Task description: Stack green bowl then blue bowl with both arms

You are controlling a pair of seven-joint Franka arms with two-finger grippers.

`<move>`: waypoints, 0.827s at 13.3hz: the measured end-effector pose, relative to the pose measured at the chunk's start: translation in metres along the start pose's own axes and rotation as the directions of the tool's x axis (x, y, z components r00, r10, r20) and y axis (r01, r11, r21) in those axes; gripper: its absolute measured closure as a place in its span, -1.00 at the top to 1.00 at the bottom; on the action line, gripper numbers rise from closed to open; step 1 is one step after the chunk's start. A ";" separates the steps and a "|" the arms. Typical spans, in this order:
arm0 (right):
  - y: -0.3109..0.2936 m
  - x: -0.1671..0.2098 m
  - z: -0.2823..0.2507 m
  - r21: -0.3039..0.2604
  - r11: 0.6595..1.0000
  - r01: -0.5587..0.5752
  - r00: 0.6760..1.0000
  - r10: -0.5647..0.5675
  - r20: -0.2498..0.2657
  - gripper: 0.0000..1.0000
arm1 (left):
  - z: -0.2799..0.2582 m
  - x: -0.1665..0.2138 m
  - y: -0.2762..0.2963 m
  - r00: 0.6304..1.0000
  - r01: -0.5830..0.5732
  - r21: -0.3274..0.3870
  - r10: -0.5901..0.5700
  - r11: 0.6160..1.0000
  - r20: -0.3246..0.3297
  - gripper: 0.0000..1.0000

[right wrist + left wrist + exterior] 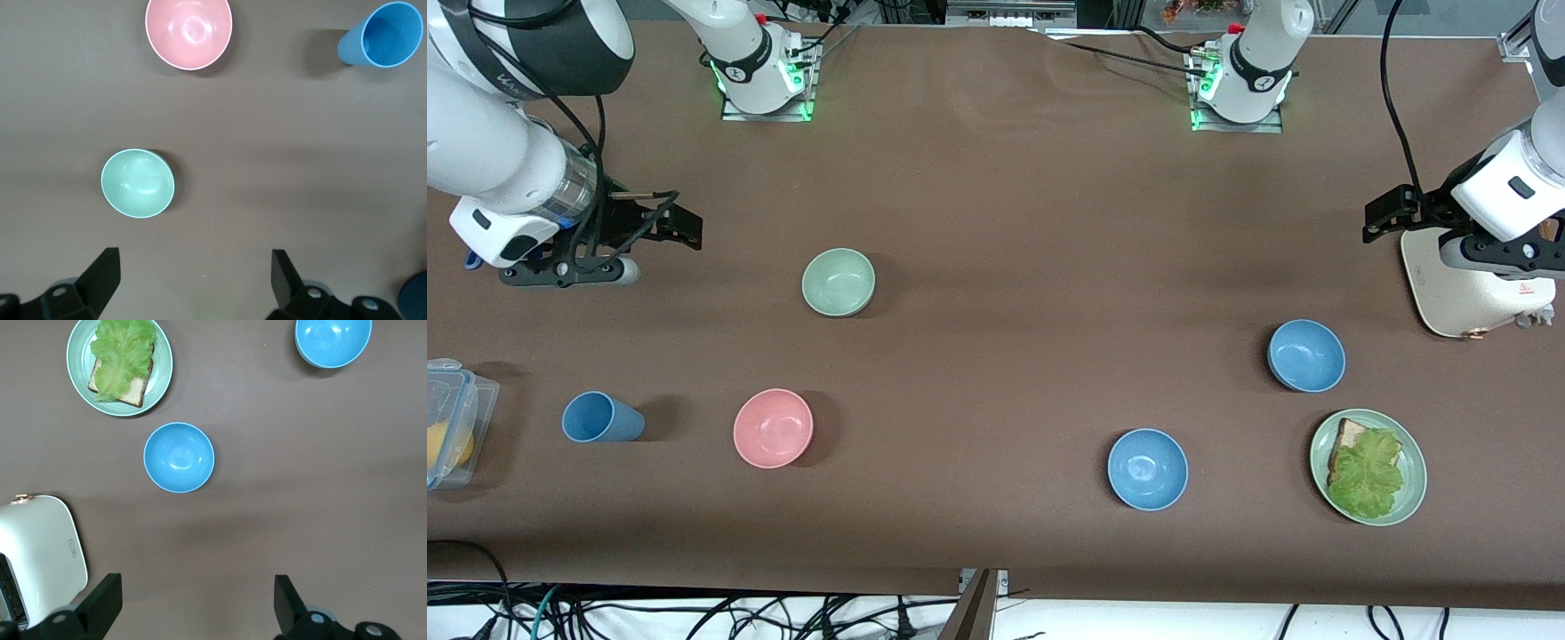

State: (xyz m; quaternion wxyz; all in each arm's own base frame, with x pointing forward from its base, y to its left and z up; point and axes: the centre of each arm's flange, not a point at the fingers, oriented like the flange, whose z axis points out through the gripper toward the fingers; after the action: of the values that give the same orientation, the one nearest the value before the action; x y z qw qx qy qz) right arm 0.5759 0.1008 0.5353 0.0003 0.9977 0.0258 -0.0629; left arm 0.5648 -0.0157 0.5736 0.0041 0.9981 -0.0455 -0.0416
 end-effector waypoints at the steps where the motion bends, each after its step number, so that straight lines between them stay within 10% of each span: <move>1: 0.000 0.000 0.001 0.000 1.000 0.001 1.000 -0.001 0.002 1.00 | 0.000 0.000 0.000 1.000 0.000 0.000 0.000 1.000 0.000 1.00; 11: 0.009 -0.001 -0.001 0.005 0.998 0.055 0.998 -0.055 -0.004 1.00 | 0.000 0.000 0.000 1.000 0.000 0.000 0.000 1.000 0.000 1.00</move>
State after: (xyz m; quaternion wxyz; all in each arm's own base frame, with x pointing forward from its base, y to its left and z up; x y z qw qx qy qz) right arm 0.5752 0.0918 0.5367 -0.0041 0.9967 0.0530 -0.0612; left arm 0.5648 -0.0157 0.5736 0.0041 0.9981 -0.0455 -0.0416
